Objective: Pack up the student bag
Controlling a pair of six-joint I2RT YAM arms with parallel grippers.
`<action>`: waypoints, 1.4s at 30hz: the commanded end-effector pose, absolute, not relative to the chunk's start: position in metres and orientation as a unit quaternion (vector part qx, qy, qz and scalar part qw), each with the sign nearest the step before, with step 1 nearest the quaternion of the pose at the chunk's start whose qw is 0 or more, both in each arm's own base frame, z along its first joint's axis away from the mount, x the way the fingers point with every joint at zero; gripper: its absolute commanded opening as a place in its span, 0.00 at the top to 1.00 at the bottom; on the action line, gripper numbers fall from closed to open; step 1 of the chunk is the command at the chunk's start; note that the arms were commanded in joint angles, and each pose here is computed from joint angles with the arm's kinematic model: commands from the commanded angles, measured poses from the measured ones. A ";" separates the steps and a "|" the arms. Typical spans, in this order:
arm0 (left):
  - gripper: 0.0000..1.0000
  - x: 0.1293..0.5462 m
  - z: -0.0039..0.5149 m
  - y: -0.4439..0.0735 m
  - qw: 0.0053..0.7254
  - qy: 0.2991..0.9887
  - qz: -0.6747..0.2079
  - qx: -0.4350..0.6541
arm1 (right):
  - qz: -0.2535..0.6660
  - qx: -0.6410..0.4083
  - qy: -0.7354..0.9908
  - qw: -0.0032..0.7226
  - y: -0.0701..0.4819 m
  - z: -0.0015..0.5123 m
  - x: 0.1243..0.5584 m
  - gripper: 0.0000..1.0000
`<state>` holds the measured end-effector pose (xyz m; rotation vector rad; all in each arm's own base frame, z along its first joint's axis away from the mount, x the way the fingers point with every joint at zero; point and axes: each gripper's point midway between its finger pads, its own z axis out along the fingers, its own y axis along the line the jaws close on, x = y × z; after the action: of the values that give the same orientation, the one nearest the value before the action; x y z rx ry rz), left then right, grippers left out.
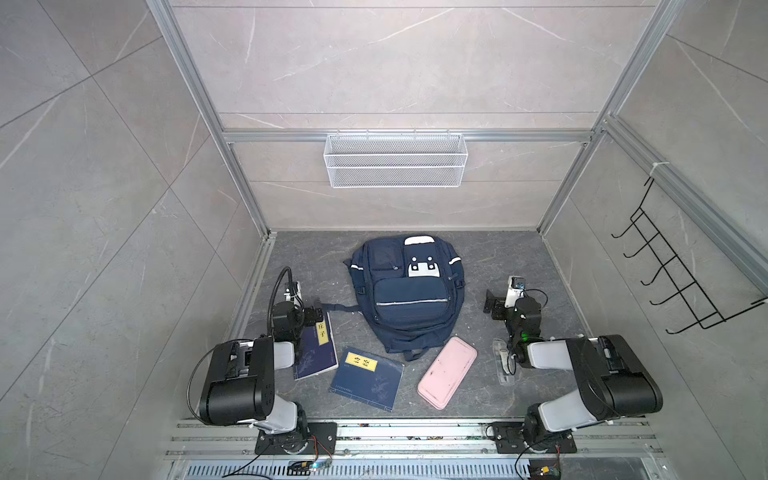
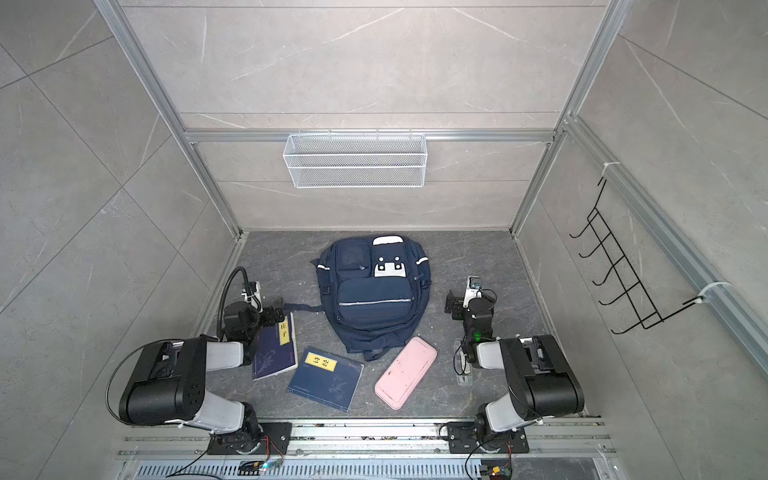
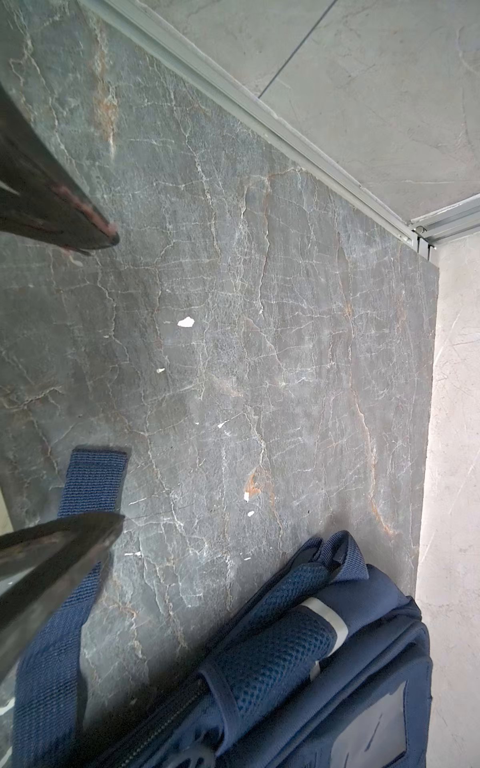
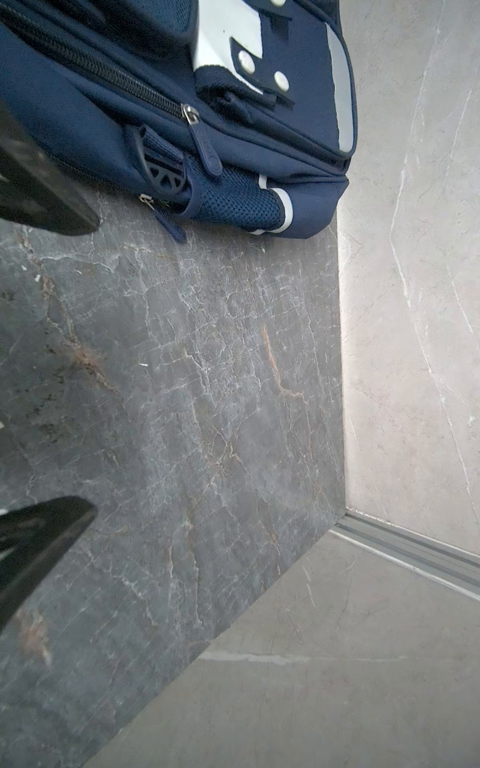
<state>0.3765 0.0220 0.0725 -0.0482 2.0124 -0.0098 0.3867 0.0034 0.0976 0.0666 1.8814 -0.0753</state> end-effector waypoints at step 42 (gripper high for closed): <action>0.00 0.359 0.174 -0.041 0.482 0.853 -0.074 -0.188 | 0.002 0.234 0.917 0.323 0.016 0.129 0.399 0.00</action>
<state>0.3709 -0.0302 0.2021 -0.2923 1.9054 -0.0691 0.4446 -0.0064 0.1904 0.5589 2.0878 -0.0718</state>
